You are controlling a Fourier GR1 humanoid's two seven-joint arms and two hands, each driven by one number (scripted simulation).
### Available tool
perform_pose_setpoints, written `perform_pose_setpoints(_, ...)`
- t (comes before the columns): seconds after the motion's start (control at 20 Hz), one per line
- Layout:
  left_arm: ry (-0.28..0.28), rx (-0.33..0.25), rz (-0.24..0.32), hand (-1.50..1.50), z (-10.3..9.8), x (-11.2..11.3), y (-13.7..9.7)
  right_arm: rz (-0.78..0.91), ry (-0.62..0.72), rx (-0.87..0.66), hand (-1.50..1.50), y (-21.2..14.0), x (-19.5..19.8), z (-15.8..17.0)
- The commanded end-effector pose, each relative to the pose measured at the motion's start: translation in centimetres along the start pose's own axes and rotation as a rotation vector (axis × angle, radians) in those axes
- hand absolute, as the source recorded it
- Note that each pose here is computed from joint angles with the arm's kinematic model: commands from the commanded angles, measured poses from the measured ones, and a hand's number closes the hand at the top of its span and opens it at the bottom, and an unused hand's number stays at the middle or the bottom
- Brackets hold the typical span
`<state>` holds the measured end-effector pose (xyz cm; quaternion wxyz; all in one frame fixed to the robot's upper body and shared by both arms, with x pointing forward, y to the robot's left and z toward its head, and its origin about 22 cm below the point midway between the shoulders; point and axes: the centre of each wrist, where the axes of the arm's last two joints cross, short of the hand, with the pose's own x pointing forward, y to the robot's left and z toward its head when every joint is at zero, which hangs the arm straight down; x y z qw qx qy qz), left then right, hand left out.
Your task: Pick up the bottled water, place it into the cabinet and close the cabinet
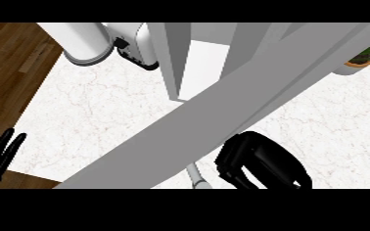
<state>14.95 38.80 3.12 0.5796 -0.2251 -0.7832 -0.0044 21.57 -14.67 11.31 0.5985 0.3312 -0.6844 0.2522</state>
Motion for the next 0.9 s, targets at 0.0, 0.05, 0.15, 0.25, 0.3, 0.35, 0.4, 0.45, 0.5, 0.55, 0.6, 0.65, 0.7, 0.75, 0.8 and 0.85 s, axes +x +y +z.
perform_pose_setpoints(0.0,-0.01,0.004,0.027,-1.5,0.4,0.2,0.5,-0.002,0.001,-0.197,1.5,-3.2,0.4,-4.6)
perform_pose_setpoints(0.05,0.003,0.003,0.024,-1.5,0.7,-0.1,0.5,-0.003,0.006,-0.224,1.5,-3.5,0.8,-6.0)
perform_pose_setpoints(0.15,-0.012,-0.006,0.03,-1.5,0.2,0.6,0.5,0.021,0.03,-0.256,1.5,-4.6,1.3,-8.7)
perform_pose_setpoints(0.25,-0.008,0.019,0.038,-1.5,0.9,0.7,0.9,0.018,0.029,-0.309,1.5,-6.1,1.2,-10.6)
perform_pose_setpoints(0.3,-0.024,0.008,0.03,-1.5,0.1,0.8,0.5,0.045,0.047,-0.303,1.5,-7.2,1.6,-11.6)
perform_pose_setpoints(0.35,-0.015,0.018,0.039,-1.5,0.4,1.0,0.9,0.046,0.057,-0.303,1.5,-8.0,1.4,-12.3)
perform_pose_setpoints(0.4,-0.016,0.021,0.034,-1.5,0.9,0.5,0.9,0.063,0.075,-0.329,1.5,-8.4,1.8,-13.3)
perform_pose_setpoints(0.45,-0.019,-0.001,0.036,-1.5,-0.1,1.1,1.2,0.056,0.078,-0.307,1.5,-8.1,0.7,-14.0)
perform_pose_setpoints(0.5,-0.026,0.005,0.042,-1.5,0.1,1.1,1.0,0.061,0.074,-0.324,1.5,-9.2,2.1,-14.1)
perform_pose_setpoints(0.55,-0.018,0.005,0.045,-1.5,0.8,0.9,0.6,0.084,0.067,-0.334,1.5,-8.8,1.7,-14.6)
perform_pose_setpoints(0.6,-0.029,0.012,0.05,-1.5,0.2,0.7,0.9,0.073,0.053,-0.341,1.5,-9.1,1.3,-14.6)
perform_pose_setpoints(0.65,-0.02,0.01,0.042,-1.5,0.4,0.6,1.1,0.056,0.052,-0.344,1.5,-9.1,1.2,-14.8)
perform_pose_setpoints(0.7,-0.016,0.015,0.061,-1.5,0.7,0.5,0.7,0.073,0.07,-0.331,1.5,-9.7,2.4,-15.0)
perform_pose_setpoints(0.75,-0.029,-0.014,0.052,-1.5,0.2,0.6,0.1,0.072,0.072,-0.328,1.5,-9.4,0.8,-15.1)
perform_pose_setpoints(0.8,-0.028,-0.002,0.04,-1.5,0.0,1.0,0.9,0.071,0.073,-0.323,1.5,-9.4,0.6,-15.3)
perform_pose_setpoints(0.85,-0.019,0.007,0.04,-1.5,0.2,0.5,0.7,0.059,0.065,-0.332,1.5,-9.5,0.9,-15.3)
